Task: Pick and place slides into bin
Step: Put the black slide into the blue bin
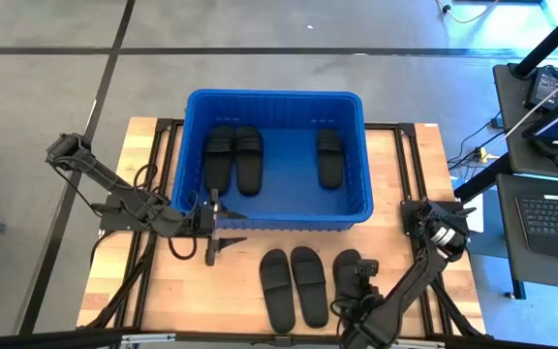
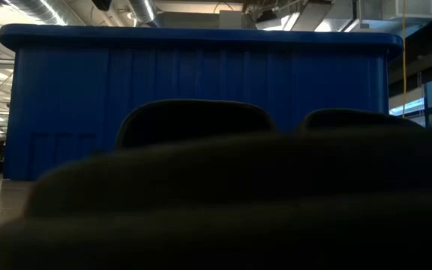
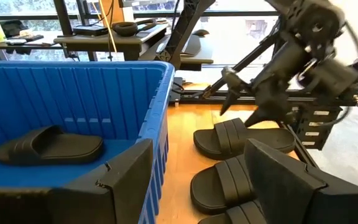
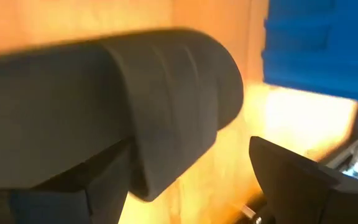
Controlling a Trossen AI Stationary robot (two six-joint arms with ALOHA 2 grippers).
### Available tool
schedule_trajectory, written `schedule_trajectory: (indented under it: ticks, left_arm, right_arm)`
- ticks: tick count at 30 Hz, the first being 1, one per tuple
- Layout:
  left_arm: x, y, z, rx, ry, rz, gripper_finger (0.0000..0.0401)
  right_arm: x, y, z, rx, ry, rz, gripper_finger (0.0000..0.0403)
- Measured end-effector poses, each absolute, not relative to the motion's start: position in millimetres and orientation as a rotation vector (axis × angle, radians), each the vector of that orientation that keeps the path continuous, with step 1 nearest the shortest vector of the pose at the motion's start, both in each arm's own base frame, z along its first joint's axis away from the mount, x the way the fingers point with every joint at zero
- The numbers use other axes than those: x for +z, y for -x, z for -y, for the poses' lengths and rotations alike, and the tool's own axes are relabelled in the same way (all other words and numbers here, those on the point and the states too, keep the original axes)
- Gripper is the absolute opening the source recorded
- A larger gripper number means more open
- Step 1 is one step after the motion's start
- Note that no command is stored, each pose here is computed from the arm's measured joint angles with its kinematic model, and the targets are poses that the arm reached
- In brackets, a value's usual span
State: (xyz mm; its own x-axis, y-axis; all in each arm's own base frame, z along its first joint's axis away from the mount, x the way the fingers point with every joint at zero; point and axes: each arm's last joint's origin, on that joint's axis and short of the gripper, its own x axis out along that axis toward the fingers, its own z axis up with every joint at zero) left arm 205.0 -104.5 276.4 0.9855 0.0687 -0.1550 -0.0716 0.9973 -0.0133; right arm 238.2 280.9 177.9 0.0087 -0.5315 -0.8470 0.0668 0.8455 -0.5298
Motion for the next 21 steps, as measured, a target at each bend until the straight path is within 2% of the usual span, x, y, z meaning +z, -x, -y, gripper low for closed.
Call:
schedule_trajectory:
  ticks: [4, 9, 13, 20, 21]
  left_arm:
    - [276, -205, 105, 0.07, 0.02, -0.155, 0.0248]
    - [276, -205, 105, 0.07, 0.02, -0.155, 0.0248]
    - [276, -205, 105, 0.07, 0.02, -0.156, 0.0248]
    - [276, -205, 105, 0.07, 0.02, -0.156, 0.0248]
    - [276, -205, 105, 0.07, 0.02, -0.156, 0.0248]
  right_arm:
    - [158, -237, -272, -0.493, 0.395, -1.51, 0.0286]
    - [143, -241, -268, -0.424, 0.372, -1.499, 0.0231]
    - [143, -244, -268, -0.423, 0.368, -1.502, 0.0164]
    - [153, -247, -270, -0.412, 0.38, -1.506, 0.0025]
    - [154, -248, -272, -0.4, 0.378, -1.508, 0.0017]
